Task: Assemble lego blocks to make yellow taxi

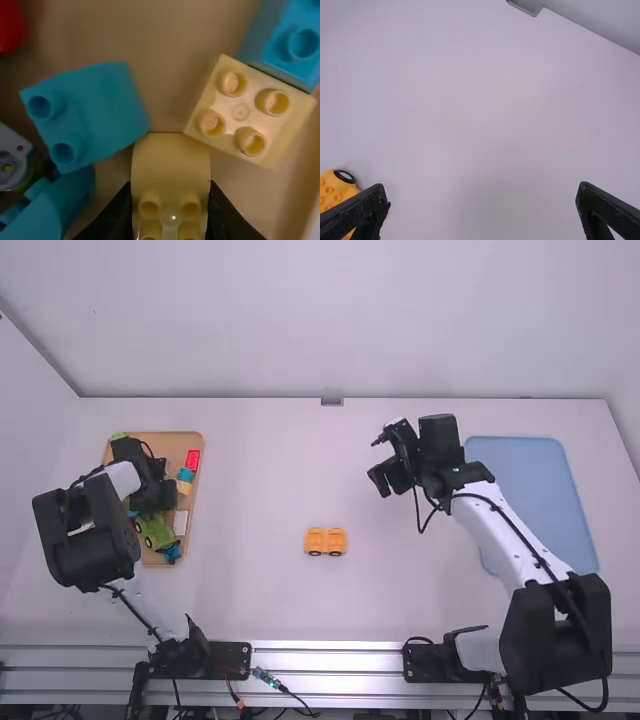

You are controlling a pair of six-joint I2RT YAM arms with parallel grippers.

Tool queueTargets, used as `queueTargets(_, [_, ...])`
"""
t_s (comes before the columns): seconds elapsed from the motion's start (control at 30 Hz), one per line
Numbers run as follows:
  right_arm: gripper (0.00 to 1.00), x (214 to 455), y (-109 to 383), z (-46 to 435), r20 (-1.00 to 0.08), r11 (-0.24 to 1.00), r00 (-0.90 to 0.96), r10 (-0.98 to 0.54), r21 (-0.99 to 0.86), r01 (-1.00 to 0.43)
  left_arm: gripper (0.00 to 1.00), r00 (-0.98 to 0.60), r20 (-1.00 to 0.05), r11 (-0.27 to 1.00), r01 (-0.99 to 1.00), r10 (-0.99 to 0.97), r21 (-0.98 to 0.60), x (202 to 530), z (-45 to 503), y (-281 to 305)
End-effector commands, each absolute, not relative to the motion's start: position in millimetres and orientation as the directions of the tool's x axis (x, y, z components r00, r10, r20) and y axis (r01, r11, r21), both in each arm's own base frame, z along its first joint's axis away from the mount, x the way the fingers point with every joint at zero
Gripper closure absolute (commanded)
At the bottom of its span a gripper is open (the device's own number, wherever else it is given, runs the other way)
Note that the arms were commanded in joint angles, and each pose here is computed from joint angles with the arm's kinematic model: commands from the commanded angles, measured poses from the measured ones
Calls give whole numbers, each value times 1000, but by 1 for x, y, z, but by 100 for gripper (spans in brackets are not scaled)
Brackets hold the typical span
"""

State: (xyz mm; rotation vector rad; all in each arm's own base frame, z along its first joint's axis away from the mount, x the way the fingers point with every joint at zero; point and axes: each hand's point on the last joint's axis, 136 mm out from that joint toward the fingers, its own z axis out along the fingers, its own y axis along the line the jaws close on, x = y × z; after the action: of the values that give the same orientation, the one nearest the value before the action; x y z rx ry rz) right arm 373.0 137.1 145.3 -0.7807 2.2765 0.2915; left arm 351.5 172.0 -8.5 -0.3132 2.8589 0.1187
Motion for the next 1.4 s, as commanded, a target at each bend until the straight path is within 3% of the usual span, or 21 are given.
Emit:
queueTargets(0.0, [1, 379, 139, 154, -699, 792, -558, -447, -19, -611, 81, -919, -288, 956, -292, -269, 40, 353, 7, 175])
queueTargets(0.2, [1, 379, 139, 161, -693, 796, -571, -440, -8, -605, 91, -927, -300, 973, -231, -227, -25, 361, 38, 150])
queueTargets(0.23, [1, 379, 139, 163, -691, 797, -574, -440, -6, -605, 98, -930, -327, 986, -159, -168, -54, 368, 46, 134])
queueTargets(0.4, [1, 379, 139, 164, -691, 797, -574, -440, -5, -604, 98, -920, -388, 998, -35, -53, -54, 381, 64, 99])
queueTargets(0.57, [1, 386, 128, 167, -700, 838, -609, -372, 29, -545, 98, -872, -430, 961, 273, 233, -34, 392, 74, 24])
queueTargets(0.7, [1, 391, 106, 169, -699, 888, -660, -277, 76, -453, 98, -754, -446, 840, 542, 482, -8, 390, 75, -53])
queueTargets(0.97, [1, 383, 54, 181, -683, 951, -721, -117, 132, -278, 98, -495, -490, 591, 805, 718, 55, 370, 84, -169])
queueTargets(1.17, [1, 369, 16, 189, -670, 975, -741, -42, 136, -178, 98, -329, -501, 420, 904, 801, 77, 344, 89, -239])
queueTargets(1.37, [1, 355, -15, 180, -692, 987, -720, 50, 143, -69, 98, -207, -439, 291, 947, 875, 133, 327, 81, -280])
